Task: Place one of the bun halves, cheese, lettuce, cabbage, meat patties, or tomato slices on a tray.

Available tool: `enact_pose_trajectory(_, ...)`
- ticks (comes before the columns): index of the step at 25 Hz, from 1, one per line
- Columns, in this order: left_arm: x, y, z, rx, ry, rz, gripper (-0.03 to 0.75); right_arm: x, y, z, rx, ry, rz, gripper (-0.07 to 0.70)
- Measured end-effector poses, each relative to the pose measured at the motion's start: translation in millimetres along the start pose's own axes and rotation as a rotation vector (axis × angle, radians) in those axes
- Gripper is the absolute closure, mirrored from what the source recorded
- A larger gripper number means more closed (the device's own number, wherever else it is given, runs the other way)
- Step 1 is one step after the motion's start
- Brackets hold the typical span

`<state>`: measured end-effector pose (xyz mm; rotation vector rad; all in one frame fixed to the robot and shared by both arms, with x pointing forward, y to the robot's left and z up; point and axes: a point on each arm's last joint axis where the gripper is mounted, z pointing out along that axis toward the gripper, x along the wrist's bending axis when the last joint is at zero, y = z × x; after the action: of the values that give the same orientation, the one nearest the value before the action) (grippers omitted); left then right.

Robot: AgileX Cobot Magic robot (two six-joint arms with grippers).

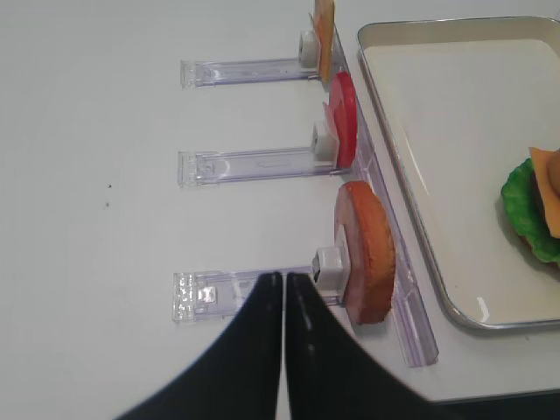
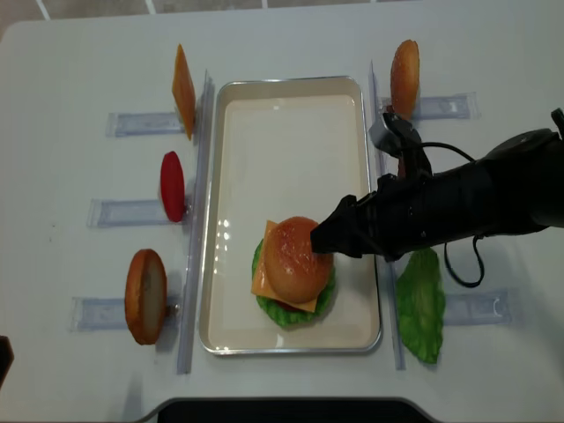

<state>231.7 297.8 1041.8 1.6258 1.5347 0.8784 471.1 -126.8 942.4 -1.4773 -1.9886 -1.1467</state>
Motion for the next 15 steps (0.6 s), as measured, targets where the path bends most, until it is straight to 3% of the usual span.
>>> enact_pose_trajectory(15, 0.0, 0.0, 0.0, 0.000, 0.000, 0.000, 0.715, 38.0, 22.5, -33.6, -0.078, -0.022, -0.071, 0.091)
